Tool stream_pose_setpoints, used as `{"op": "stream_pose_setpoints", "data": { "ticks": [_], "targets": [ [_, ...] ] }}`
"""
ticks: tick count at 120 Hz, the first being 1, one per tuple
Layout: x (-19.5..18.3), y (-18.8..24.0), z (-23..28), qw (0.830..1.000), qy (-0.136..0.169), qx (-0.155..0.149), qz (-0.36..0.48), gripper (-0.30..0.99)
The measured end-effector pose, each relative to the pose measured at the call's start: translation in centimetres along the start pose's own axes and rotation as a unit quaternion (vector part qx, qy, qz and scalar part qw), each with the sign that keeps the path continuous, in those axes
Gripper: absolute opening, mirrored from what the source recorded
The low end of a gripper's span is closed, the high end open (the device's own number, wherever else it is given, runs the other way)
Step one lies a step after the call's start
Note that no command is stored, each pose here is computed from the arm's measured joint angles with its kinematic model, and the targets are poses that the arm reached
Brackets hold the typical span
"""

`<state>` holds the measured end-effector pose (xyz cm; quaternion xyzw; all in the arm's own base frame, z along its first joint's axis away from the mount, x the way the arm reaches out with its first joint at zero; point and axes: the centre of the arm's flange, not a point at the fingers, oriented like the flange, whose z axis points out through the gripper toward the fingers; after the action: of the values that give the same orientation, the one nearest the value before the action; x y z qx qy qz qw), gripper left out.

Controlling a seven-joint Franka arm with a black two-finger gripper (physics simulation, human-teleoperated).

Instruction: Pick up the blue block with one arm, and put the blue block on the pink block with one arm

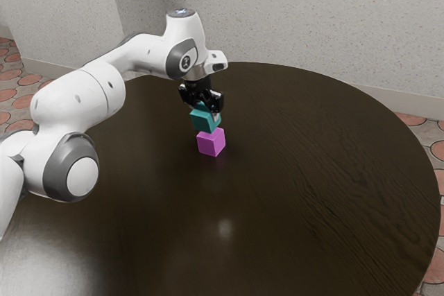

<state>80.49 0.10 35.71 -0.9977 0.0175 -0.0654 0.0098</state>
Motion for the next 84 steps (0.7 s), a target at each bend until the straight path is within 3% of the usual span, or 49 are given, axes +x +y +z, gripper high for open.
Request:
{"op": "stream_pose_setpoints", "data": {
  "ticks": [32,59,84],
  "targets": [
    [-0.1,0.2,-0.7,1.0,0.0,-0.004,0.002,0.62],
    [-0.6,0.2,-7.8,1.0,0.019,-0.003,0.004,0.67],
    [-1.0,0.3,-8.9,1.0,0.011,-0.005,0.006,0.68]
  ]
}}
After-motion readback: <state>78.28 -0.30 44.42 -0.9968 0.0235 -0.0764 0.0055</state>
